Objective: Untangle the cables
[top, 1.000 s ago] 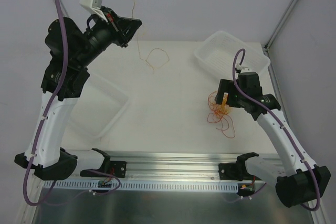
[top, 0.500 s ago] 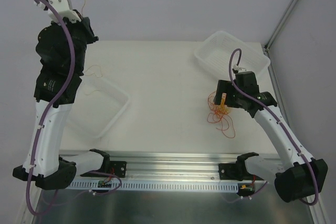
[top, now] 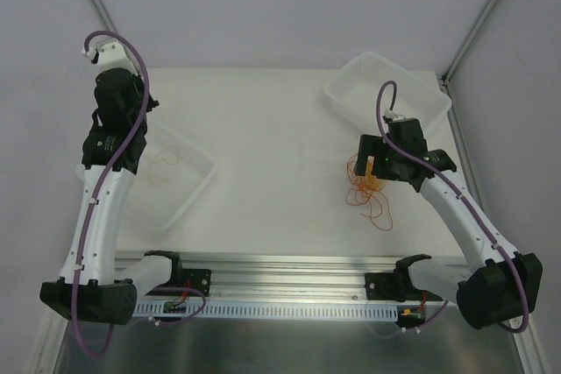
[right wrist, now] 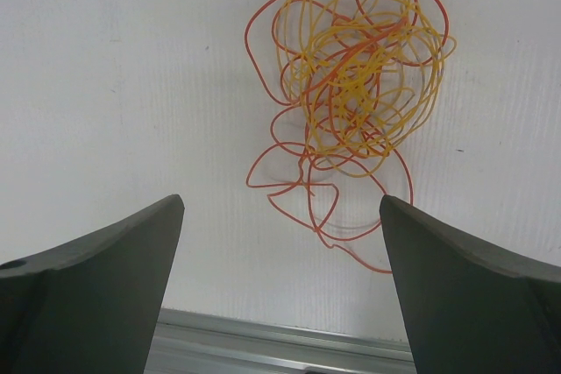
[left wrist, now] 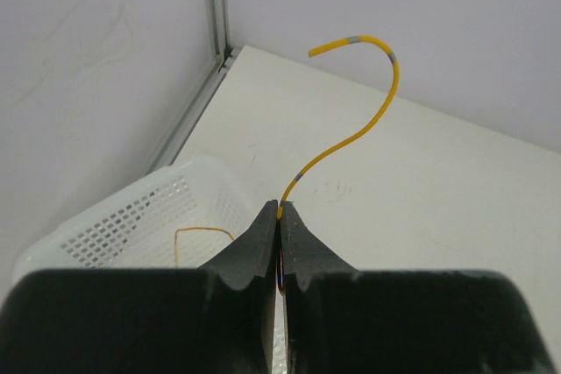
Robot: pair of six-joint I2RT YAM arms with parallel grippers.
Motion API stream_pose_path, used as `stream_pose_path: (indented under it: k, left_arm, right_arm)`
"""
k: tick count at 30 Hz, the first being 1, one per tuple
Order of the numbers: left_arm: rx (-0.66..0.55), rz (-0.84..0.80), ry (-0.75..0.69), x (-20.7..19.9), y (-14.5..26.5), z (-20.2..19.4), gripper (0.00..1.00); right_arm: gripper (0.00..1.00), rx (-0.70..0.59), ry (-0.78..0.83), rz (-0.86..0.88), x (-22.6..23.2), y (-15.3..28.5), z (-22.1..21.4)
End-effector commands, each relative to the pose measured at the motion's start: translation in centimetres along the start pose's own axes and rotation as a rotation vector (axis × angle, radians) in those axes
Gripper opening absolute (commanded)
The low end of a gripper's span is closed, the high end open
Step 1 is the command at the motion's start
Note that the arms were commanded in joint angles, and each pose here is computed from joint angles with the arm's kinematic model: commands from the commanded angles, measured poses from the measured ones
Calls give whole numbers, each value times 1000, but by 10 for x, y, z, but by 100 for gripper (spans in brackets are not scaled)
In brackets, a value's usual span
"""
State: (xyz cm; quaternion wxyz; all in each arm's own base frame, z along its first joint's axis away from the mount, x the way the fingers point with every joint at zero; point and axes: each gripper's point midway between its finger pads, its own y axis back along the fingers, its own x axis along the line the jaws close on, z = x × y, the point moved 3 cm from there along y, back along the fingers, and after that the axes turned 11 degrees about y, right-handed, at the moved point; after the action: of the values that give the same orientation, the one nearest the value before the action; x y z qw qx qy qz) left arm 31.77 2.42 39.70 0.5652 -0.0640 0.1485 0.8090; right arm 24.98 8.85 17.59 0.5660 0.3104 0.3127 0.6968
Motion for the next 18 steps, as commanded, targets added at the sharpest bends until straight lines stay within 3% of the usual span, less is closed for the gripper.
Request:
stream_pose_path:
  k: [1, 6, 9, 10, 11, 14, 17, 18]
  left_arm:
    - [32, 15, 77, 10, -10, -16, 0]
    - [125, 57, 73, 24, -26, -55, 3]
    - [148, 78, 78, 33, -28, -65, 27]
    - [151, 72, 72, 33, -26, -67, 38]
    - [151, 70, 68, 33, -25, -66, 59]
    - [146, 60, 58, 34, -19, -63, 85]
    - [145, 52, 46, 35, -10, -59, 99]
    - [149, 41, 42, 34, -8, -58, 99]
  right_arm:
    - [100, -33, 6, 22, 6, 2, 10]
    - [100, -21, 15, 22, 7, -1, 9]
    - [100, -14, 19, 22, 9, -1, 8]
    - [100, -11, 17, 19, 8, -1, 8]
    - [100, -9, 17, 21, 9, 0, 8]
    - [100, -3, 16, 22, 9, -1, 7]
    - [100, 1, 13, 17, 8, 0, 7]
    - [100, 3, 13, 15, 8, 0, 6]
